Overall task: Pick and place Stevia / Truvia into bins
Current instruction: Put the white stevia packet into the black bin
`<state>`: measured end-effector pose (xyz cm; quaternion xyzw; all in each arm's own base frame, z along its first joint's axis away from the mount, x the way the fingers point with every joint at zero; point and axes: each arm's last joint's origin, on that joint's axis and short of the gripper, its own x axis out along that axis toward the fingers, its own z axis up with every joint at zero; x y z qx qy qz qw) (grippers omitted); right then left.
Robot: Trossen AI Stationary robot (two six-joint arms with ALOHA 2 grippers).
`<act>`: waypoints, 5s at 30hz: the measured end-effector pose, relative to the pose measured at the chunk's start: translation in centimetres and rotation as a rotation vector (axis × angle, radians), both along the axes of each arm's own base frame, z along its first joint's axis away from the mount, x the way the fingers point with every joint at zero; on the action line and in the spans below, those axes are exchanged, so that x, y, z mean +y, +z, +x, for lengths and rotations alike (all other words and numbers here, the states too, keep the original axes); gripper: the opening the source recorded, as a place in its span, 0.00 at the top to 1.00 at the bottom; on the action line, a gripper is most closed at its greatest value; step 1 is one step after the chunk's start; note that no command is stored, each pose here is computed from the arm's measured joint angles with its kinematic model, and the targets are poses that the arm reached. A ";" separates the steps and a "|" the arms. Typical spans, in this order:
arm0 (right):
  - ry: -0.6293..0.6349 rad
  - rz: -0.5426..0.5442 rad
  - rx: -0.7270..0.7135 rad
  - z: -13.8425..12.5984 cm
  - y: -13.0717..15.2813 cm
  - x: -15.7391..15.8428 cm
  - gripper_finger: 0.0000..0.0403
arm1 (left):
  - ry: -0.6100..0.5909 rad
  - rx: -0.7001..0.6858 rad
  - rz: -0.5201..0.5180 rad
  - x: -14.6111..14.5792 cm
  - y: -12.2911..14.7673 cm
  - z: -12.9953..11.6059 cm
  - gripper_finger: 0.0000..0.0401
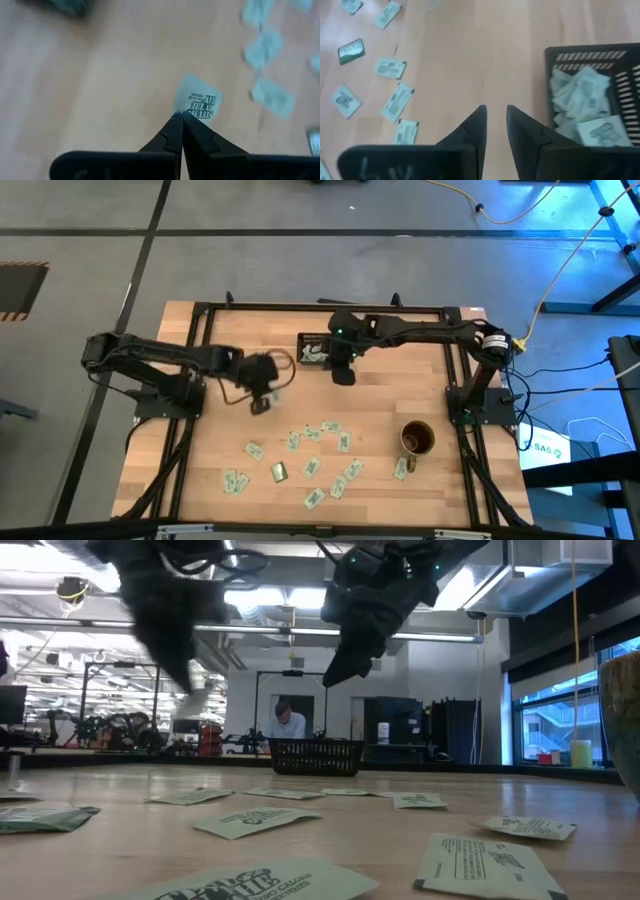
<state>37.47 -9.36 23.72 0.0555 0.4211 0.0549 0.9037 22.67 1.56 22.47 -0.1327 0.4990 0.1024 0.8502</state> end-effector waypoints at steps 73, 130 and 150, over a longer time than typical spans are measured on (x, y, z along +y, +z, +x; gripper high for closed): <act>0.091 -0.098 0.587 0.3 -11.7 18.0 0.81 | 0.025 -0.002 0.215 13.7 -4.4 10.7 0.85; -0.285 -0.269 0.102 -0.6 0.2 -0.3 1.00 | -0.050 -0.005 0.185 9.0 4.5 4.9 0.86; -0.256 -0.268 0.151 1.5 -5.7 -3.5 1.00 | -0.224 0.201 -0.068 2.1 2.9 3.9 0.87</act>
